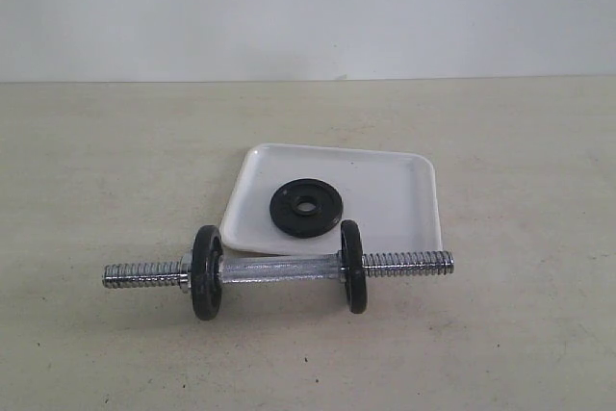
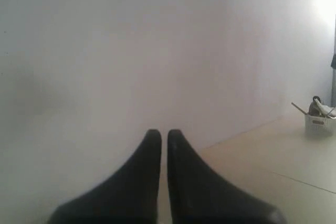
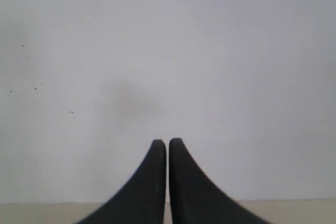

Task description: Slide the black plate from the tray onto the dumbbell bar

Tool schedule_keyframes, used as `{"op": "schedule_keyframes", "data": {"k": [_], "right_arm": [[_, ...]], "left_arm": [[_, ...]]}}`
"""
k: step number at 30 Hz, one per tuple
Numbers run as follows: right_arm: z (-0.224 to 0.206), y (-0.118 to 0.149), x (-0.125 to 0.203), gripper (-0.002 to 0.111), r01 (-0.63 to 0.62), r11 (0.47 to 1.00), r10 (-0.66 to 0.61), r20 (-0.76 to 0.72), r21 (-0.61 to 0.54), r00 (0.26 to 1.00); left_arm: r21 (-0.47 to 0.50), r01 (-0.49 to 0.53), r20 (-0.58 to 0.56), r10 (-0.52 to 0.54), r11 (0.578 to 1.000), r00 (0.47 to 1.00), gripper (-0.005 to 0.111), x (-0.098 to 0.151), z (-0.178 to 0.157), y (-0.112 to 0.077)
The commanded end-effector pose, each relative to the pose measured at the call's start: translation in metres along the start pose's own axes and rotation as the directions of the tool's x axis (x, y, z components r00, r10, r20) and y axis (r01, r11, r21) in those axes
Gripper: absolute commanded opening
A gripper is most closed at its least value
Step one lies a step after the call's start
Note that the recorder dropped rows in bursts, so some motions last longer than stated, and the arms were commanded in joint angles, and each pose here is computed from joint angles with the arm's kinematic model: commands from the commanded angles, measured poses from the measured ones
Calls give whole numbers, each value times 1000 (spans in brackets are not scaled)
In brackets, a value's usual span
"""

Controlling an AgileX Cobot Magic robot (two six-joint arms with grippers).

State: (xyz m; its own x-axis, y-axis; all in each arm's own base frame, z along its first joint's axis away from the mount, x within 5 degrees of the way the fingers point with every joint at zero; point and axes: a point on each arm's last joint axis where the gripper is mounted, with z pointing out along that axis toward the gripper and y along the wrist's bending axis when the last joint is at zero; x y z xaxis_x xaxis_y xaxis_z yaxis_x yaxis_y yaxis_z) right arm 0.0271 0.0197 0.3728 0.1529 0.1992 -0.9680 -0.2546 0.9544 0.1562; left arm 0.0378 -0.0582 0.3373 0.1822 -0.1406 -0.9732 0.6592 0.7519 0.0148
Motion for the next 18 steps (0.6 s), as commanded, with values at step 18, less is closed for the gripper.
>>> {"op": "schedule_keyframes", "data": {"k": [18], "right_arm": [[29,9,7,0,-124,986,87,-289,-113,953]], "left_arm": [[-62,232,-139,-238,971,961,4,12,3,6]]}}
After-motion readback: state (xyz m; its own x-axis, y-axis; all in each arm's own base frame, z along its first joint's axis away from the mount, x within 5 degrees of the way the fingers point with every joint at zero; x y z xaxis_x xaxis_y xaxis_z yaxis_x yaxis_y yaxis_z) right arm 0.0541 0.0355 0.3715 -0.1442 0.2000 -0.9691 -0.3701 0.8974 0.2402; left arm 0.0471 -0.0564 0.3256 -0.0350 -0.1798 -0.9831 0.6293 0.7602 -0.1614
